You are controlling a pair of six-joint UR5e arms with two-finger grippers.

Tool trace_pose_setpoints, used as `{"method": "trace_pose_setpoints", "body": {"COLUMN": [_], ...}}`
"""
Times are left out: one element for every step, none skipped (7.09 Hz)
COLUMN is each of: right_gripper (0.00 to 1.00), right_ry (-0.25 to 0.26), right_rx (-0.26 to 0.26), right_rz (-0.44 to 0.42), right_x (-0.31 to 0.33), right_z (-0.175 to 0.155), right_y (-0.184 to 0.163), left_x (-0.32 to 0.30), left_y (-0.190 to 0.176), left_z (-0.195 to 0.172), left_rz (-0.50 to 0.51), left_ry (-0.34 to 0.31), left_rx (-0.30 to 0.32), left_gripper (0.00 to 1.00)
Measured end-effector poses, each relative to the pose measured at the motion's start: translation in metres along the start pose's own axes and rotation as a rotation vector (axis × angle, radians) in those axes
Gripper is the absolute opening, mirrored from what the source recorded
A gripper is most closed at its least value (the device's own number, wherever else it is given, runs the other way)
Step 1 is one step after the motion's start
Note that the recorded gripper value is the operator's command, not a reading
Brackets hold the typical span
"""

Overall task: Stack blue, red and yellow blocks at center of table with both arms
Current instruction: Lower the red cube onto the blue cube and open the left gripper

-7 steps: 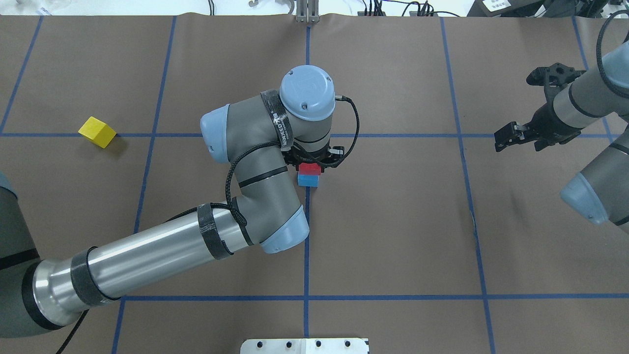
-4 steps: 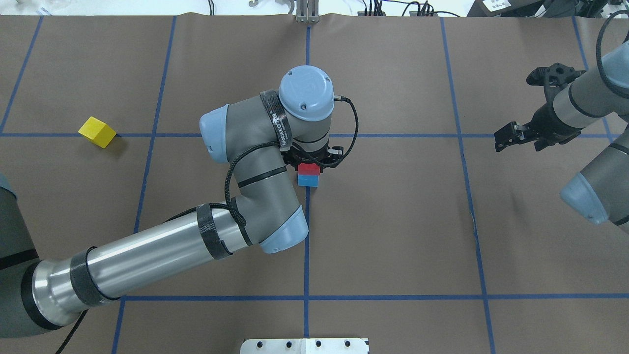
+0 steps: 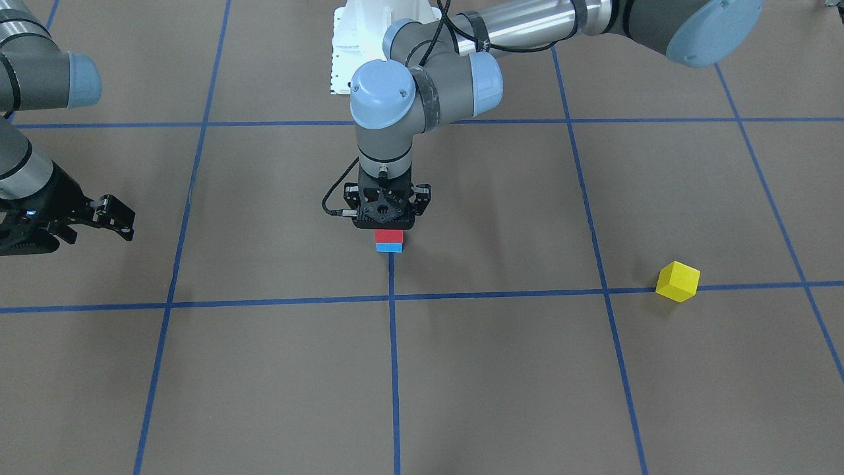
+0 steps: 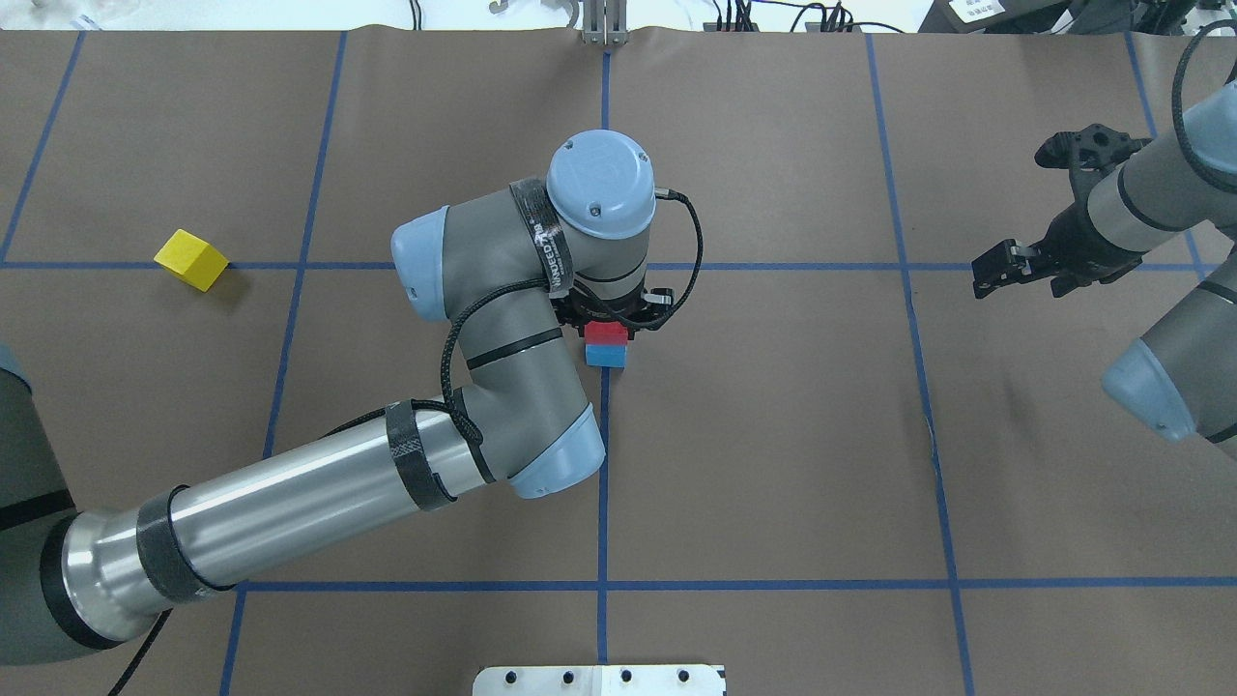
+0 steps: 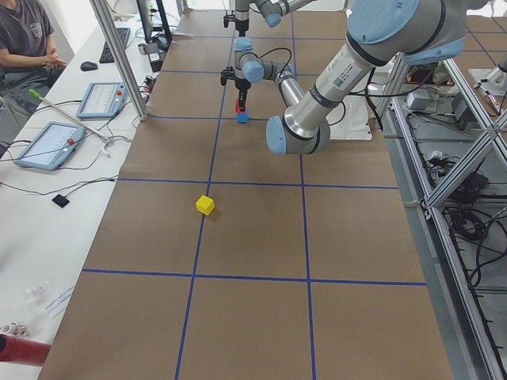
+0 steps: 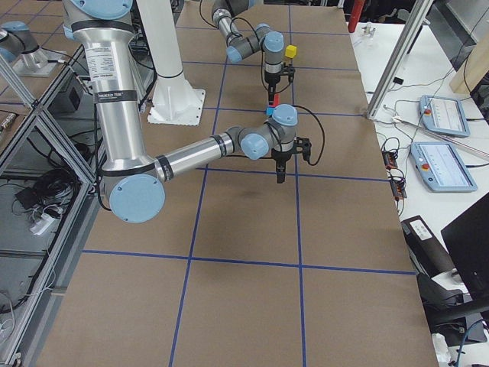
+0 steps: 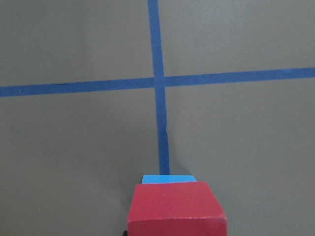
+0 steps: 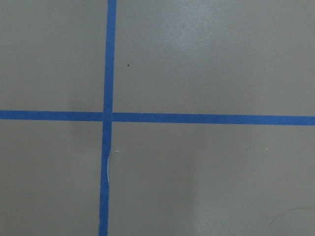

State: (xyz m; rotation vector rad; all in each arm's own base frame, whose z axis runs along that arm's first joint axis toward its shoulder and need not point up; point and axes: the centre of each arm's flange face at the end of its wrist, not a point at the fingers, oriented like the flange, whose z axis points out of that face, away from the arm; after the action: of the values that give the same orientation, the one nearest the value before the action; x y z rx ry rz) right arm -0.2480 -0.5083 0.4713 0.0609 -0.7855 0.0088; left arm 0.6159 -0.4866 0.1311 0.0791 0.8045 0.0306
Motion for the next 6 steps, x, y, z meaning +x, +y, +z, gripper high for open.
{"method": "trace_pose_setpoints", "body": {"right_gripper": [1.0, 1.0, 1.0, 1.0, 1.0, 1.0], "right_ry": [0.0, 0.0, 0.0, 0.0, 0.0, 0.0], "right_rx": [0.0, 0.0, 0.0, 0.0, 0.0, 0.001], "right_rz": [0.0, 0.0, 0.0, 0.0, 0.0, 0.0], "right_x": [-0.0001, 0.0, 0.0, 0.0, 0.0, 0.0], "right_z": [0.0, 0.0, 0.0, 0.0, -0.0001, 0.0], "right_y": [0.0, 0.0, 0.0, 0.0, 0.0, 0.0], "left_x": [0.0, 0.0, -0.0001, -0.0001, -0.0001, 0.0], "left_y": [0.0, 0.0, 0.0, 0.0, 0.0, 0.0], "left_z": [0.0, 0.0001, 0.0001, 0.0001, 0.0001, 0.0001], "left_rz": [-0.001, -0.001, 0.0, 0.0, -0.001, -0.001], "left_ry": [0.0, 0.0, 0.0, 0.0, 0.0, 0.0], "left_rx": [0.0, 0.0, 0.0, 0.0, 0.0, 0.0], "left_gripper": [0.0, 0.0, 0.0, 0.04, 0.22, 0.41]}}
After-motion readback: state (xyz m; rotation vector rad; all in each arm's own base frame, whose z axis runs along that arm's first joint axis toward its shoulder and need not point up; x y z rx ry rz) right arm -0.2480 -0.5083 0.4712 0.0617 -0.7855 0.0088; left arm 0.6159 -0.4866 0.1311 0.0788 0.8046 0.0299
